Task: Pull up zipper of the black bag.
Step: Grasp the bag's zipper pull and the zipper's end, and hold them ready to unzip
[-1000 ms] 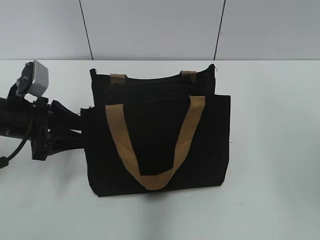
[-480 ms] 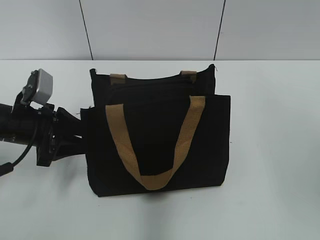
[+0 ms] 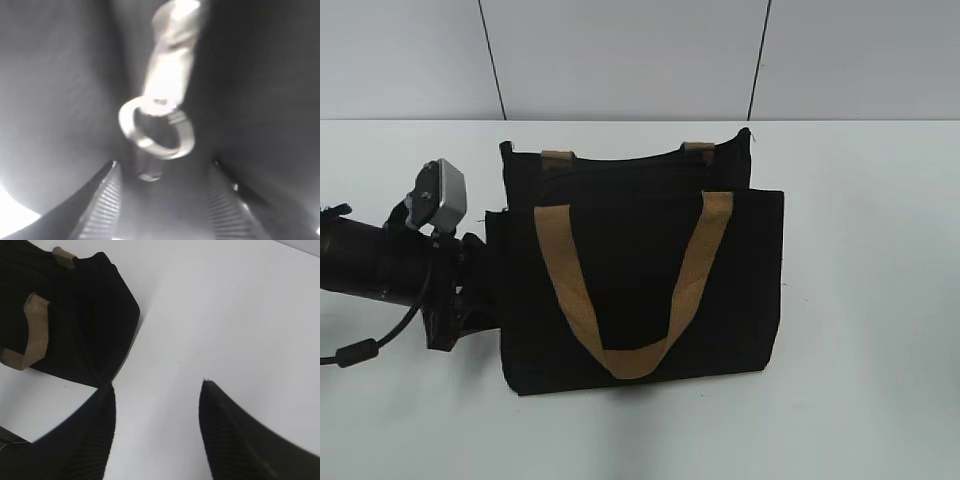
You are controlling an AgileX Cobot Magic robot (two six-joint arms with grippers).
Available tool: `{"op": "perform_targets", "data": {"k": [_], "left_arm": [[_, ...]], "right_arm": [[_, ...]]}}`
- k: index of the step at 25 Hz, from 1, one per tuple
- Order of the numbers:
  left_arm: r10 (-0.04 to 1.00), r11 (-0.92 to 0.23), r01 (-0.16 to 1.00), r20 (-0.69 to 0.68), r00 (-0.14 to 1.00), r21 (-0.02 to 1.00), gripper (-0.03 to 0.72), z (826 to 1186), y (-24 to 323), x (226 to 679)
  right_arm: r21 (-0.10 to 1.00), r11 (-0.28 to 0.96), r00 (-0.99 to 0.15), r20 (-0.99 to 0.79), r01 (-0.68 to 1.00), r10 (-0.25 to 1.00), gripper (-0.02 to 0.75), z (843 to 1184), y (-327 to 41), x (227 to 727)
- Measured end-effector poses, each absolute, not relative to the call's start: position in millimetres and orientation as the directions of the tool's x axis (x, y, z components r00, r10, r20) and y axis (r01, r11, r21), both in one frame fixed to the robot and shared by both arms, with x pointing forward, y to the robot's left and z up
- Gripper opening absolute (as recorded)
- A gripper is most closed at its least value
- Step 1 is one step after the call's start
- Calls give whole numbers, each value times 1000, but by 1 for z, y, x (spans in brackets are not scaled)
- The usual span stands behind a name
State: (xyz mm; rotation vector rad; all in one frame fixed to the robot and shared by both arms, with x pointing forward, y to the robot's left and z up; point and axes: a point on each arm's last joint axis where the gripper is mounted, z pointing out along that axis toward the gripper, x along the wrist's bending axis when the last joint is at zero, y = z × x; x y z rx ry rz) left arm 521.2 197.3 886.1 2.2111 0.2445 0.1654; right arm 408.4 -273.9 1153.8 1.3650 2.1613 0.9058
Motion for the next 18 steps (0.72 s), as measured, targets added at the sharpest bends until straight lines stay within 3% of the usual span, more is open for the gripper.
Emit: {"op": "perform_targets", "data": {"k": [9, 12, 15, 18], "left_arm": [[310, -543, 190, -15, 951, 818, 396, 881, 196, 526], [307, -524, 189, -23, 951, 830, 278, 883, 195, 526], [300, -514, 186, -28, 954, 837, 76, 884, 193, 525], [295, -513, 182, -28, 955, 839, 31, 884, 193, 525]], "right_arm": [[718, 303, -425, -11, 627, 905, 417, 1154, -274, 408], [718, 303, -425, -11, 627, 905, 417, 1154, -274, 408], [718, 303, -425, -11, 627, 905, 417, 1154, -274, 408], [718, 303, -425, -11, 626, 905, 417, 1154, -274, 408]]}}
